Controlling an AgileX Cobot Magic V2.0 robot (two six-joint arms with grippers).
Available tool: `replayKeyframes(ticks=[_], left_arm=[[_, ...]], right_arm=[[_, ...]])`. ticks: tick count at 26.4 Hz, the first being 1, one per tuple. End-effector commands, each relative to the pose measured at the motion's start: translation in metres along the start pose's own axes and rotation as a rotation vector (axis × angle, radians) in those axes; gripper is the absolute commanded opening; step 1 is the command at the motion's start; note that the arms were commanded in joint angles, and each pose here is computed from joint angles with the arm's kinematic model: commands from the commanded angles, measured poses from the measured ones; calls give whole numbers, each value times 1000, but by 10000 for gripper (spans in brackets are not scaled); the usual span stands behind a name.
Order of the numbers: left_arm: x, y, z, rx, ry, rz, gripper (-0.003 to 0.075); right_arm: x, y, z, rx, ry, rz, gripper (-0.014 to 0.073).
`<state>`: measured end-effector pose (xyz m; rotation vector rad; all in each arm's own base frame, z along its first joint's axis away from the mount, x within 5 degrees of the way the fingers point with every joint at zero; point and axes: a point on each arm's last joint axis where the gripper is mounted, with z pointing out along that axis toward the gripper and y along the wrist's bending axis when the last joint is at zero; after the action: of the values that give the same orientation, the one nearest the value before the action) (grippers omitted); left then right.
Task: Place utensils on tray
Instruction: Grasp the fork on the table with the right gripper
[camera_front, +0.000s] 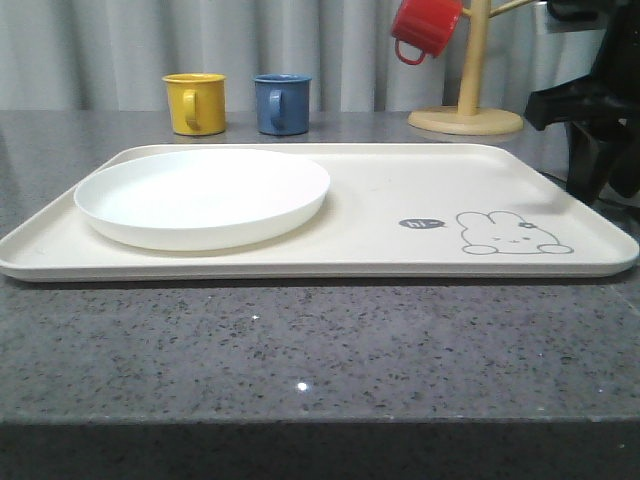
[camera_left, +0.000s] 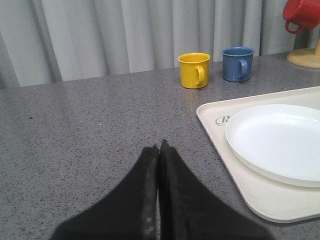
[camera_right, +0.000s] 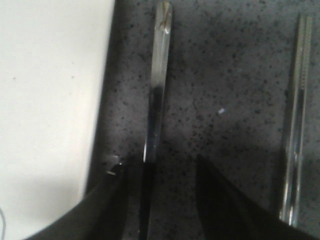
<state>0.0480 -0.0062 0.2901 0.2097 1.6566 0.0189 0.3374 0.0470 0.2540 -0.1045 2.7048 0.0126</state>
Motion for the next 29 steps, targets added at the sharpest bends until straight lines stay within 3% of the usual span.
replayKeyframes(ticks=[1, 9, 19, 24, 29], left_arm=[[-16, 2, -2, -15, -101, -23, -18], [-16, 2, -2, -15, -101, -23, -18], [-16, 2, -2, -15, -101, -23, -18], [-16, 2, -2, -15, -101, -23, -18], [-16, 2, -2, -15, -101, -23, -18]], right_arm=[[-12, 1, -18, -7, -97, -9, 239], [-10, 1, -19, -11, -85, -2, -17], [-15, 0, -74, 53, -71, 65, -15], [-22, 34, -96, 11, -86, 59, -15], [-29, 84, -98, -65, -100, 40, -15]])
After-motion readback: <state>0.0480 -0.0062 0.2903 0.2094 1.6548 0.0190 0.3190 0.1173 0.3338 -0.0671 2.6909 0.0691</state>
